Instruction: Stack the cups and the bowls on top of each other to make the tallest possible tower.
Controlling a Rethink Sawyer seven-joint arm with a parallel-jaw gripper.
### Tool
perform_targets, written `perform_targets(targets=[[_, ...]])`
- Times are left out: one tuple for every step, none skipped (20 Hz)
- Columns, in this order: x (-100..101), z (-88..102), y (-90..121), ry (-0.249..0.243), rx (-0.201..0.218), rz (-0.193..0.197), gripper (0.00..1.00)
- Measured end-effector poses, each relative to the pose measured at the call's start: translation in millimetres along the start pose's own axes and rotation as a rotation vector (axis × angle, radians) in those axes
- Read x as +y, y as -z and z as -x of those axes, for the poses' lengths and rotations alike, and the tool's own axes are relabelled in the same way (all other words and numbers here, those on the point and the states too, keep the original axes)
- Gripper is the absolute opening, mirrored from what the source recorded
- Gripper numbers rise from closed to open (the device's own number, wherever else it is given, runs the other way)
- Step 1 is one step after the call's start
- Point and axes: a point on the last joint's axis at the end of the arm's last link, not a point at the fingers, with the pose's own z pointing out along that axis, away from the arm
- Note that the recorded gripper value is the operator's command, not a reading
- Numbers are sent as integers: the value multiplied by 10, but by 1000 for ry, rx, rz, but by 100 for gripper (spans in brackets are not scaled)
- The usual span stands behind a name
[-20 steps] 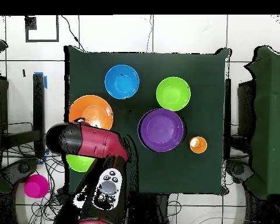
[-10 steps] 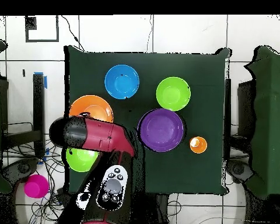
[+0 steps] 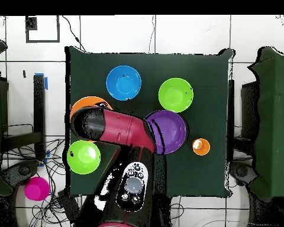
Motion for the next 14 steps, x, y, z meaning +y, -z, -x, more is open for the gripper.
perform_targets(targets=[[-5,22,1,-1,-2,0,100],[-11,43,0,-2,-3,0,100],[-17,64,-1,-4,-5,0,100],[-26,86,-5,-6,-6,0,100],[-40,113,-18,-11,-6,-1,100],[-52,131,-35,-13,-8,-1,100],[-67,156,-70,-17,-11,-1,100],[-74,168,-95,-19,-13,-1,100],[-92,203,-186,-24,-20,3,100],[-97,221,-232,-27,-26,6,100],[-103,232,-272,-28,-31,8,100],[-118,254,-382,-29,-46,14,100],[-125,257,-452,-29,-57,17,100],[-127,256,-502,-27,-66,20,100]])
